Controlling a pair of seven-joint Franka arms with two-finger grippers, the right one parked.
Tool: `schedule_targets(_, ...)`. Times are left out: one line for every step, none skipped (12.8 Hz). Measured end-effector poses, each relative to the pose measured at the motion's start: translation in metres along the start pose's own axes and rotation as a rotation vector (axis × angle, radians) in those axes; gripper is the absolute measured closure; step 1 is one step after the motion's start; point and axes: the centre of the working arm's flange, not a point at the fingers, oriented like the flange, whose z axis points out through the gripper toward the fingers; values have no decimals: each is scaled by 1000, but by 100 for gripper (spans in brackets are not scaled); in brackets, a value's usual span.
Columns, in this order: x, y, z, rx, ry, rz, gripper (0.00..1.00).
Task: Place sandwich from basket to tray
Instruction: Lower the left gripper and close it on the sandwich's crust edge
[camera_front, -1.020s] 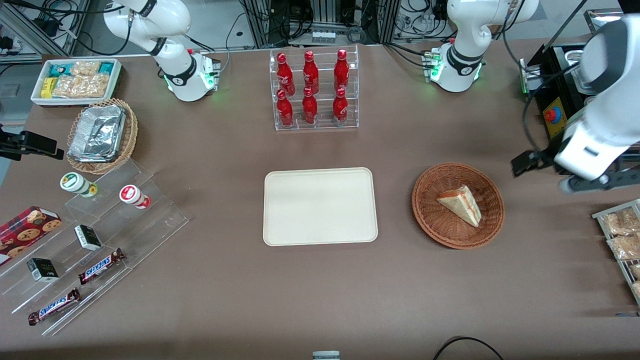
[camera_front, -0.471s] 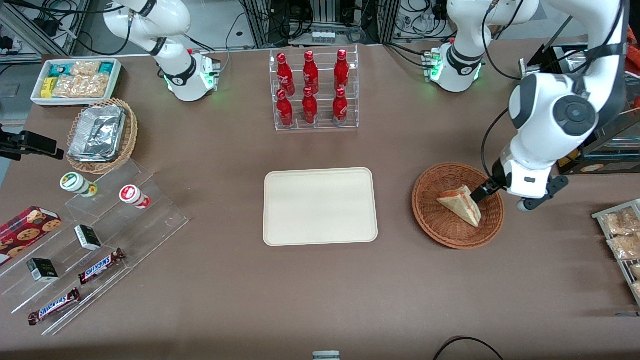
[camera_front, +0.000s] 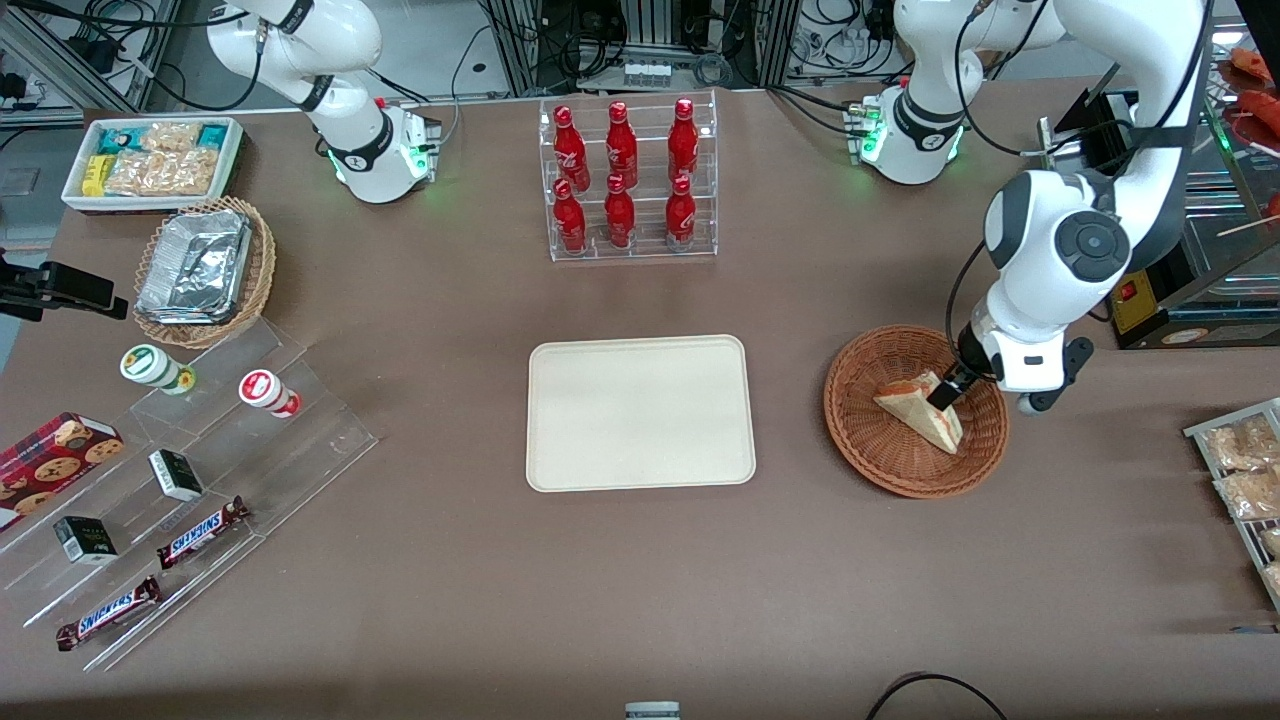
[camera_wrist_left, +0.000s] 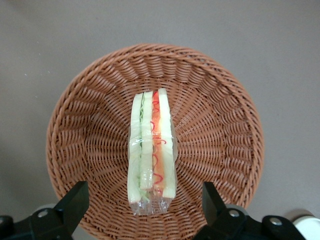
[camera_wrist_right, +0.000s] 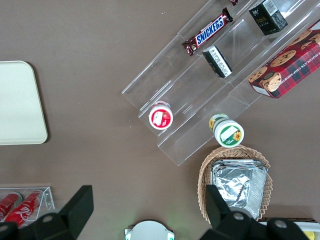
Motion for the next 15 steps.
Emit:
schedule_targets(-3, -2, 10, -4, 1, -2, 0)
schedule_targets(-5, -5, 19, -4, 0, -5, 0)
schedule_targets(-7, -7, 27, -4, -1, -11, 0)
schedule_targets(-8, -8, 34, -5, -1, -16, 0)
schedule_targets(-9, -8, 40, -9, 1, -23, 0)
schedule_targets(-10, -7, 46, -13, 2, -30, 0)
schedule_targets(-11, -7, 52, -12, 0, -33, 0)
schedule_targets(-12, -7, 58, -11, -2, -34, 0)
schedule_targets(-12, -7, 63, -13, -1, -35, 0)
schedule_targets(-12, -7, 68, -14, -2, -35, 0)
schedule_targets(-12, -7, 73, -13, -3, -36, 4)
schedule_targets(-12, -7, 76, -12, -4, -36, 8)
schedule_targets(-12, -7, 77, -12, -4, -36, 18)
schedule_targets(-12, -7, 77, -14, -3, -36, 31)
schedule_targets(-11, -5, 74, -20, 1, -36, 44)
